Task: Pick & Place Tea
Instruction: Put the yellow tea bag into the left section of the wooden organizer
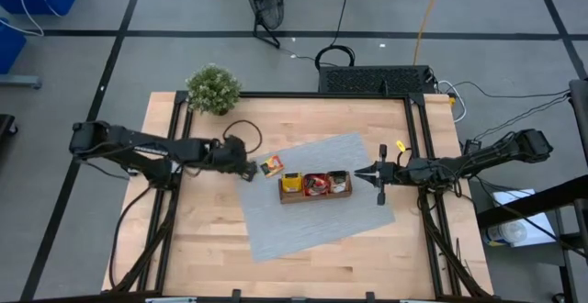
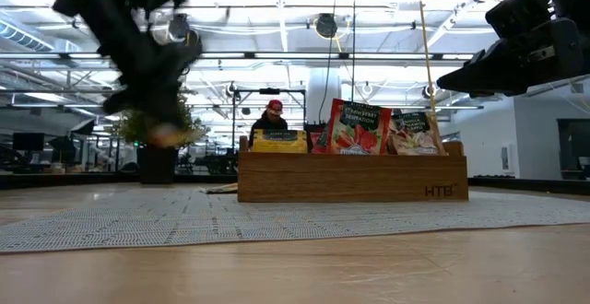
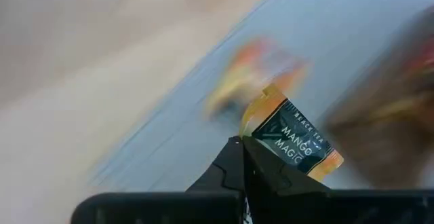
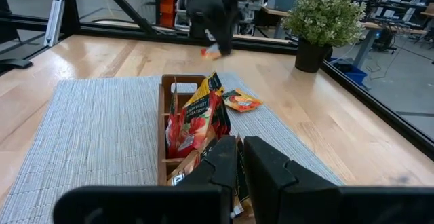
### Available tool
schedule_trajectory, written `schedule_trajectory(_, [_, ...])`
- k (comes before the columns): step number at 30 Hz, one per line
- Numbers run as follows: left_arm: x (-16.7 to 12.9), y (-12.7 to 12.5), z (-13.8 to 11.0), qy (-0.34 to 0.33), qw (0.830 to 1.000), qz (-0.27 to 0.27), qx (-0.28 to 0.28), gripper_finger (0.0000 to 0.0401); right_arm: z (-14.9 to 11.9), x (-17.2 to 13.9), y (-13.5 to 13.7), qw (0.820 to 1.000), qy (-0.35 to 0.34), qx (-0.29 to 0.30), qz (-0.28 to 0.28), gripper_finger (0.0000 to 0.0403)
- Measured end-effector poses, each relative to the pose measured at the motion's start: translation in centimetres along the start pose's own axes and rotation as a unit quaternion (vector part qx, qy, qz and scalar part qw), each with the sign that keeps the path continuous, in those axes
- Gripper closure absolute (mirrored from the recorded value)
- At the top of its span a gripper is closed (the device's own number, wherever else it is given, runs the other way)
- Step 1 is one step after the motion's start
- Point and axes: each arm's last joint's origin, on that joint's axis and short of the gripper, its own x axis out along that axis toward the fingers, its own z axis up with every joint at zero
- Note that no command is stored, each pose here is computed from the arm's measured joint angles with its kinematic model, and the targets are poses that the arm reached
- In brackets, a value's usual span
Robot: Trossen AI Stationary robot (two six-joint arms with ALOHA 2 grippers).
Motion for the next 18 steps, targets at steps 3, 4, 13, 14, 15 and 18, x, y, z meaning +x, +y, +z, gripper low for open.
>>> schedule_trajectory(3, [-1.4,-3.7,-0.3,-0.15,0.986,-0.074,0.026,0.0399,0.0,0.0,0.0,1.0,-0.001,0.0,0.0,0.0385])
schedule_trajectory(4, [-1.7,-4.8,-0.8,-0.202,0.975,-0.087,0.024,0.0399,0.0,0.0,0.0,1.0,0.0,0.0,0.0,0.0385])
schedule_trajectory(13, [1.7,-11.1,-6.7,-0.36,0.919,-0.161,0.0,0.04,0.0,0.0,0.0,1.0,-0.001,0.0,-0.001,0.0385])
schedule_trajectory(14, [2.4,-11.7,-7.1,-0.365,0.916,-0.165,0.003,0.04,0.0,0.0,0.0,1.0,-0.001,0.0,-0.001,0.0385])
schedule_trajectory(15, [3.0,-12.2,-7.5,-0.372,0.913,-0.164,0.006,0.04,0.0,0.0,0.0,1.0,-0.001,0.0,-0.001,0.0385])
schedule_trajectory(18, [4.6,-14.0,-8.0,-0.393,0.907,-0.152,0.024,0.04,0.1,0.0,0.0,1.0,-0.003,0.001,-0.001,0.0385])
